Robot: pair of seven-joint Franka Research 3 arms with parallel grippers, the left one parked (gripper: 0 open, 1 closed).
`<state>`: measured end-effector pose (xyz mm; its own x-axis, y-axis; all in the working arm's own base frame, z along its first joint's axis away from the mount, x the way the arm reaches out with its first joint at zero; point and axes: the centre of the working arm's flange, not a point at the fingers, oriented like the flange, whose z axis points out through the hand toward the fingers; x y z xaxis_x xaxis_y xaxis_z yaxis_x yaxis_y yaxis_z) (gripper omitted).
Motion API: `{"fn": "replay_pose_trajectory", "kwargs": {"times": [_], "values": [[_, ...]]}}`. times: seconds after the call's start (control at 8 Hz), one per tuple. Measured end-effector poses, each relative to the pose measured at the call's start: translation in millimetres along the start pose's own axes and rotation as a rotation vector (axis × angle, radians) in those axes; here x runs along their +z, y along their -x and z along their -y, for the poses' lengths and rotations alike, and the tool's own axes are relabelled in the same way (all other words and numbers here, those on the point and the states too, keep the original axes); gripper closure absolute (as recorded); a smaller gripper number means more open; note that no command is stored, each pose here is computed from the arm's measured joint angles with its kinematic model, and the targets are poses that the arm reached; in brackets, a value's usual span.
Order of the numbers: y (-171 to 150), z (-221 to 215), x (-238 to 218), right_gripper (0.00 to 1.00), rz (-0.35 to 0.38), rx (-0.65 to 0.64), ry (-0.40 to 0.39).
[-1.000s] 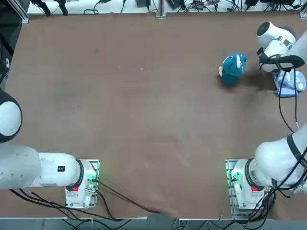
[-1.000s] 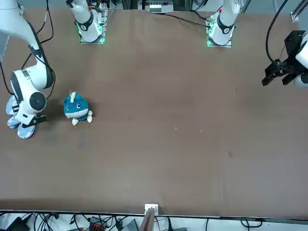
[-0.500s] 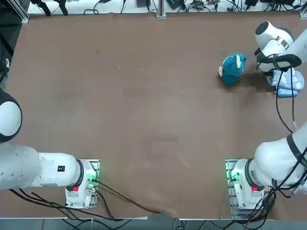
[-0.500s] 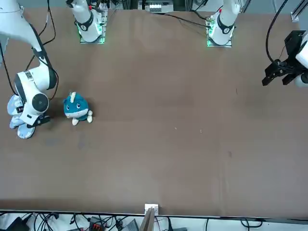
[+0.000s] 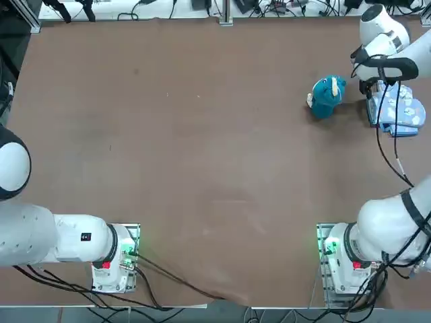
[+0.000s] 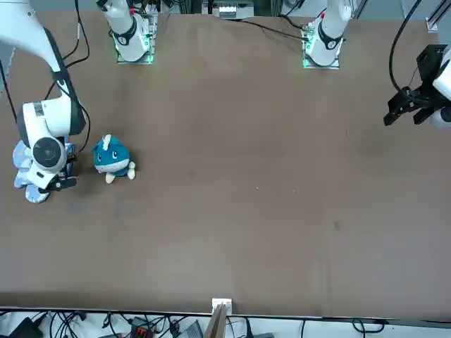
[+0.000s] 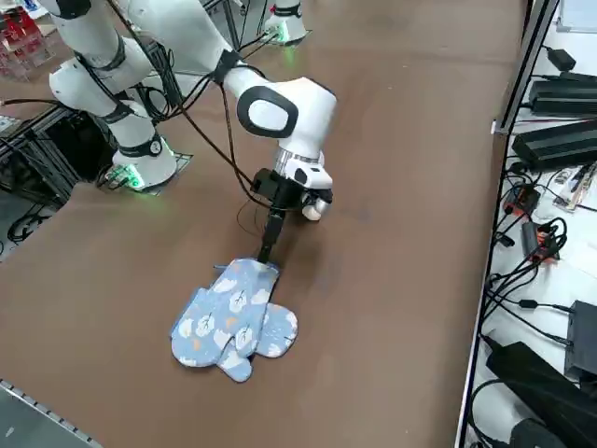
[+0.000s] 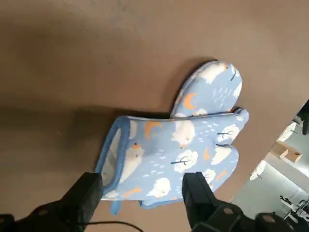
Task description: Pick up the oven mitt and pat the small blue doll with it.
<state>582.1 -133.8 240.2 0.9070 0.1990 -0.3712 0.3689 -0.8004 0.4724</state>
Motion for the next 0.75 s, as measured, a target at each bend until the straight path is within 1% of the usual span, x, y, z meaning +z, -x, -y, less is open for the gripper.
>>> {"fn": "replay_pose_trajectory", "kwargs": {"times": [0.12,0.25,0.38,0.5,0.75], "values": [[2,-8,1,0.00,0.001,0.010,-0.004],[0,-16,-13,0.00,-0.009,0.042,-0.029],[-3,-24,-48,0.00,-0.012,0.086,-0.081],[-2,-36,-94,0.00,-0.022,0.129,-0.146],[15,-75,-182,0.00,-0.069,0.207,-0.307]]}}
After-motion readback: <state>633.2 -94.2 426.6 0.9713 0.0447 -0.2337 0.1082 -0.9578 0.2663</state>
